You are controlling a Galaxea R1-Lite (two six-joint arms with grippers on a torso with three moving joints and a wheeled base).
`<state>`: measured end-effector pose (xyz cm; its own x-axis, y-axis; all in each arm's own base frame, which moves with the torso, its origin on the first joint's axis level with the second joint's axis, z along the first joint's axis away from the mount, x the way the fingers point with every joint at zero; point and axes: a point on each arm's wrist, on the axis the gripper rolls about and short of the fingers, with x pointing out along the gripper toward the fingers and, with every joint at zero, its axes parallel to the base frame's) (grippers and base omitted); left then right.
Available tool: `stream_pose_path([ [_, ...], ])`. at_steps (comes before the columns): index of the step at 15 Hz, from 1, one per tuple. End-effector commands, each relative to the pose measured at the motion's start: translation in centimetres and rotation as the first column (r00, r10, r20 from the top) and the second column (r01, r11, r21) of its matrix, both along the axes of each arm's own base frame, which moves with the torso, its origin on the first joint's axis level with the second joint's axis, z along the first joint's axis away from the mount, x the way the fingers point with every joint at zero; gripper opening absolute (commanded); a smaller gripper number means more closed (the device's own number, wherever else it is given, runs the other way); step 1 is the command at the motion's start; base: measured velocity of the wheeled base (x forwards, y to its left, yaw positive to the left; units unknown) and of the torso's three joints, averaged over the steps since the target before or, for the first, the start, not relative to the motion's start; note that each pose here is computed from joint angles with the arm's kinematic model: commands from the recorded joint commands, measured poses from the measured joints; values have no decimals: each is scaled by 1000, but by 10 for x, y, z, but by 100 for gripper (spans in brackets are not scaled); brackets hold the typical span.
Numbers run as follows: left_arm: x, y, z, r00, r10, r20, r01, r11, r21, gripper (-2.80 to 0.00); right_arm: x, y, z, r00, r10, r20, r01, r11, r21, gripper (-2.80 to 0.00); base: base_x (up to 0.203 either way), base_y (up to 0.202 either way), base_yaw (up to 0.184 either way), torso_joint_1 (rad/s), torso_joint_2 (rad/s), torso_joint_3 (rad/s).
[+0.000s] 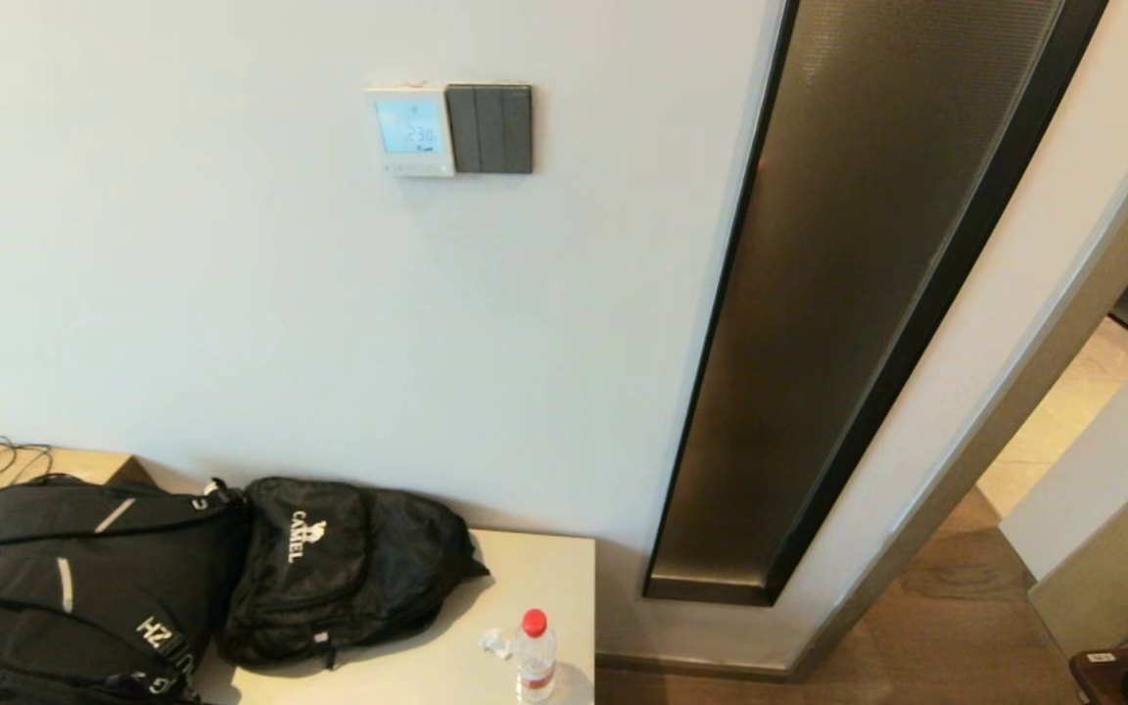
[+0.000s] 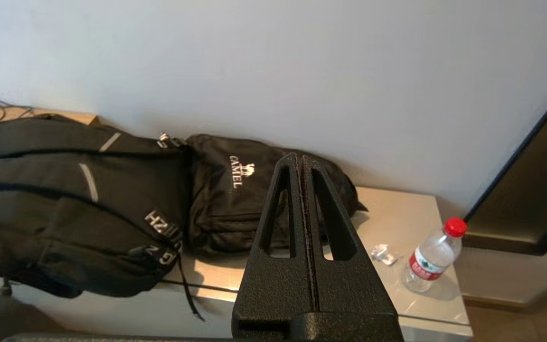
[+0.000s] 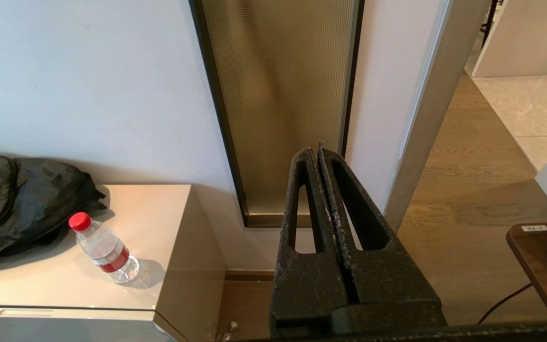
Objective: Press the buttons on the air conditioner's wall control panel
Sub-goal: Turn off the central air conditioner
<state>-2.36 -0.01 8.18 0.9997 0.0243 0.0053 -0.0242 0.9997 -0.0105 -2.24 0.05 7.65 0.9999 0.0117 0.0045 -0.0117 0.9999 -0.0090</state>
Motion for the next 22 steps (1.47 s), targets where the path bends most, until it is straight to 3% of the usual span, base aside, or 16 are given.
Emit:
stream_pose_path([
  [1, -1, 0, -1, 1000, -1, 7, 1, 1000, 0, -280, 0, 0, 0, 1000, 1, -1, -1, 1000, 0, -280, 0, 0, 0, 0, 0, 0],
  [22, -1, 0, -2, 1000, -12, 6, 12, 1000, -28, -280, 0, 0, 0, 1000, 1, -1, -1, 1000, 1, -280, 0, 0, 0, 0, 0, 0],
])
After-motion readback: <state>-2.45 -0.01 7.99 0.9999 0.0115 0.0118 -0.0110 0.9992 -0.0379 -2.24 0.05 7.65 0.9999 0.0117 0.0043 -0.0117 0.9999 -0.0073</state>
